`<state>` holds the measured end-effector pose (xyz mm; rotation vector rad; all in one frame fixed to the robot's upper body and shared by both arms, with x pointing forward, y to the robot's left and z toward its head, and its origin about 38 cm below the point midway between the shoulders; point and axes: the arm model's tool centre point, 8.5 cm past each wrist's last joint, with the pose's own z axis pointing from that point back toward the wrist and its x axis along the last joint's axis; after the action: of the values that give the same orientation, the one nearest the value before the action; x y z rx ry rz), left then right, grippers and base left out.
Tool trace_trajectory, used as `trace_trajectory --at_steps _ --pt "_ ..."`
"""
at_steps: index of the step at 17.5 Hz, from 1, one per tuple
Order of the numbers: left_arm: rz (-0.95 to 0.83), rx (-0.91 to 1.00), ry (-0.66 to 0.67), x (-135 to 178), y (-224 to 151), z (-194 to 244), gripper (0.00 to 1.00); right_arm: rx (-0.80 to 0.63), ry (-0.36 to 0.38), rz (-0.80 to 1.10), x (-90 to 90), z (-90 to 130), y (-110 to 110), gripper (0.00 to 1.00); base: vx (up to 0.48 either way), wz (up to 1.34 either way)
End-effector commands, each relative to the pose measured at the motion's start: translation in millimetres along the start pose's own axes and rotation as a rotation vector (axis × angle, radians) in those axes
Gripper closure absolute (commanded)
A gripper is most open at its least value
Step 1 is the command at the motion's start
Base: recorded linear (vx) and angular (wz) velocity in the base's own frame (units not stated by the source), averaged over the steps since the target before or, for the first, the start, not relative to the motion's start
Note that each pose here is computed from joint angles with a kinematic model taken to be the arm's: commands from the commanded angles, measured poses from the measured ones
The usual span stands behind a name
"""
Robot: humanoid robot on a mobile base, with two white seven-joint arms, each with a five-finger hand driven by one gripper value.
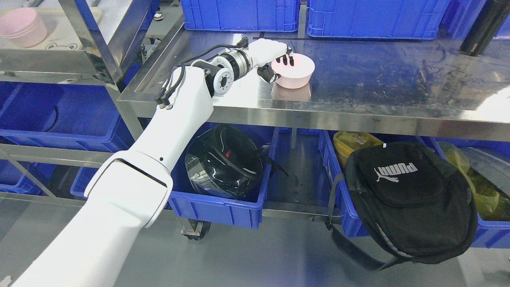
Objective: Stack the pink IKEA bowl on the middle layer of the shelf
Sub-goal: 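Close the left hand fingers on the rim of the pink bowl, then lift the pink bowl off the shelf with the left hand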
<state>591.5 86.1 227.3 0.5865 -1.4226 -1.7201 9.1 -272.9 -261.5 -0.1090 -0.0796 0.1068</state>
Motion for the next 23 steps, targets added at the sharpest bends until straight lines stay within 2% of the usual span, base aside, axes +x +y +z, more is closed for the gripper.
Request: trace_trajectory --at_steps 1,12,14,19,23 --pt "0.078 -0.016 0.003 -21.3 -17.0 4.9 0.59 -0.016 0.007 0.002 -9.9 0.4 -10.0 0.0 0.0 0.0" --pt "0.053 -0.106 0.024 -25.6 -43.6 3.7 0.62 -0.016 0.007 0.002 -9.9 0.4 -10.0 0.0 0.0 0.0" --pt "0.054 -0.113 0.03 -27.1 -46.0 4.0 0.65 -0.016 0.007 0.002 -9.9 0.4 -10.0 0.0 0.0 0.0" --pt "0.045 -0.121 0.038 -26.9 -46.6 3.5 0.83 -0.016 0.007 0.002 -9.9 0.4 -10.0 0.0 0.0 0.0" --pt "0.059 -0.09 0.063 -27.3 -38.3 2.9 0.92 -0.016 0.007 0.002 -9.9 0.4 -10.0 0.0 0.0 0.0"
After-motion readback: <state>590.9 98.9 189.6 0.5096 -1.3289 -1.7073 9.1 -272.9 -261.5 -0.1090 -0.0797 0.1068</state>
